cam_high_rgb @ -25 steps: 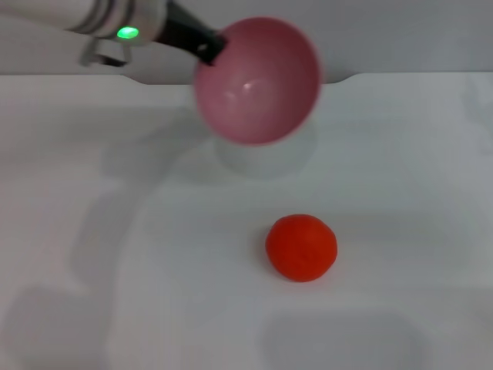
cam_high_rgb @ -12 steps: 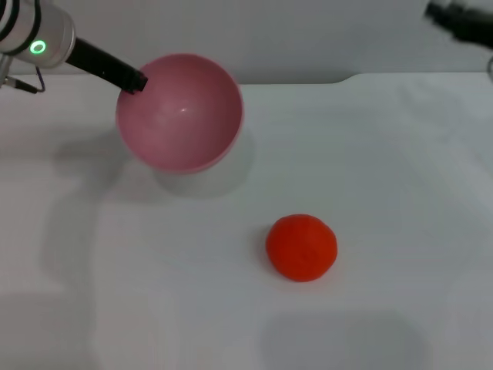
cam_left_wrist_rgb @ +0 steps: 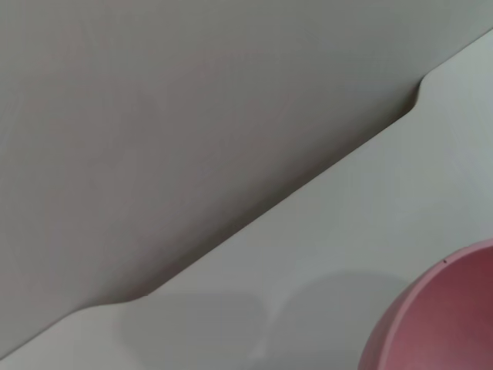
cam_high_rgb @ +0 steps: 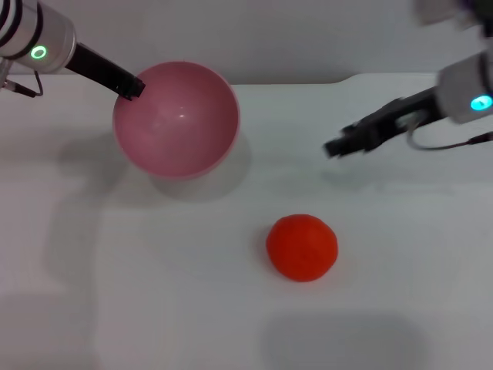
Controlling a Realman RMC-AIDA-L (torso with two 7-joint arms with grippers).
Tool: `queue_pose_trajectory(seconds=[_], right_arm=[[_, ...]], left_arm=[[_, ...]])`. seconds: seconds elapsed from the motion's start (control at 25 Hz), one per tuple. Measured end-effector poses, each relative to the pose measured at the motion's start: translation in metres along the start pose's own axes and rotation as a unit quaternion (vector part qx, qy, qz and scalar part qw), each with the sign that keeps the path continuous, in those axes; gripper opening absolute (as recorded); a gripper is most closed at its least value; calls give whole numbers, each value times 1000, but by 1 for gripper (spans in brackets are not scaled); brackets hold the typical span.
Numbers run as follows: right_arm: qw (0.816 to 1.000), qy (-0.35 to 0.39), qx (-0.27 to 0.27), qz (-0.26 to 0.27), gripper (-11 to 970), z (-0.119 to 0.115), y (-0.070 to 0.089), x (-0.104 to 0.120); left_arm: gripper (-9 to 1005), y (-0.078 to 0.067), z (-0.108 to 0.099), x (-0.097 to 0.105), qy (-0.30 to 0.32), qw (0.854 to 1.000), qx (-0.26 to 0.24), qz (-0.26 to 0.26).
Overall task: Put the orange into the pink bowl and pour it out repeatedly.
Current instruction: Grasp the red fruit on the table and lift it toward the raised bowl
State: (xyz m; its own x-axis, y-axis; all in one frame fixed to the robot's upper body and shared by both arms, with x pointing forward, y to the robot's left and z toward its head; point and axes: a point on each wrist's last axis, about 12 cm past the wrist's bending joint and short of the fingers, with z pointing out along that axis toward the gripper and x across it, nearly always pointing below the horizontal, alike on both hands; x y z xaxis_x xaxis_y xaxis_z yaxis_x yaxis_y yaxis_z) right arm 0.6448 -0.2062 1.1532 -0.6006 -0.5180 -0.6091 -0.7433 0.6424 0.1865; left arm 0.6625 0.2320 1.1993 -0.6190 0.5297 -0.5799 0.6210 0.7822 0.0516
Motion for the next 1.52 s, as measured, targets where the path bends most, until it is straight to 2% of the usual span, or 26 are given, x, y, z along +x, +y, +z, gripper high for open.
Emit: queue_pose_trajectory(seconds=[0.12, 0.28, 0.44, 0.6, 0.96, 1.4, 1.52], right_arm=[[997, 35, 2, -76, 485, 12, 29, -11], [989, 64, -13, -135, 524, 22, 53, -17], [983, 81, -33, -162, 598, 29, 65, -17], [978, 96, -50, -180, 587, 37, 75, -13], [973, 131, -78, -171, 574, 48, 78, 4], [980, 118, -61, -148, 559, 46, 67, 6], [979, 119, -59, -151, 425, 46, 66, 7]], left_arm=[[43, 0, 0, 0, 0, 1000, 0, 0], [43, -1, 1, 1, 2, 1000, 1, 1], [43, -3, 3, 2, 4, 1000, 2, -1], [43, -5, 4, 3, 4, 1000, 5, -3], [43, -6, 3, -6, -3, 1000, 3, 3], [43, -10, 2, -12, -7, 1000, 5, 9], [43, -11, 3, -13, -8, 1000, 7, 10]])
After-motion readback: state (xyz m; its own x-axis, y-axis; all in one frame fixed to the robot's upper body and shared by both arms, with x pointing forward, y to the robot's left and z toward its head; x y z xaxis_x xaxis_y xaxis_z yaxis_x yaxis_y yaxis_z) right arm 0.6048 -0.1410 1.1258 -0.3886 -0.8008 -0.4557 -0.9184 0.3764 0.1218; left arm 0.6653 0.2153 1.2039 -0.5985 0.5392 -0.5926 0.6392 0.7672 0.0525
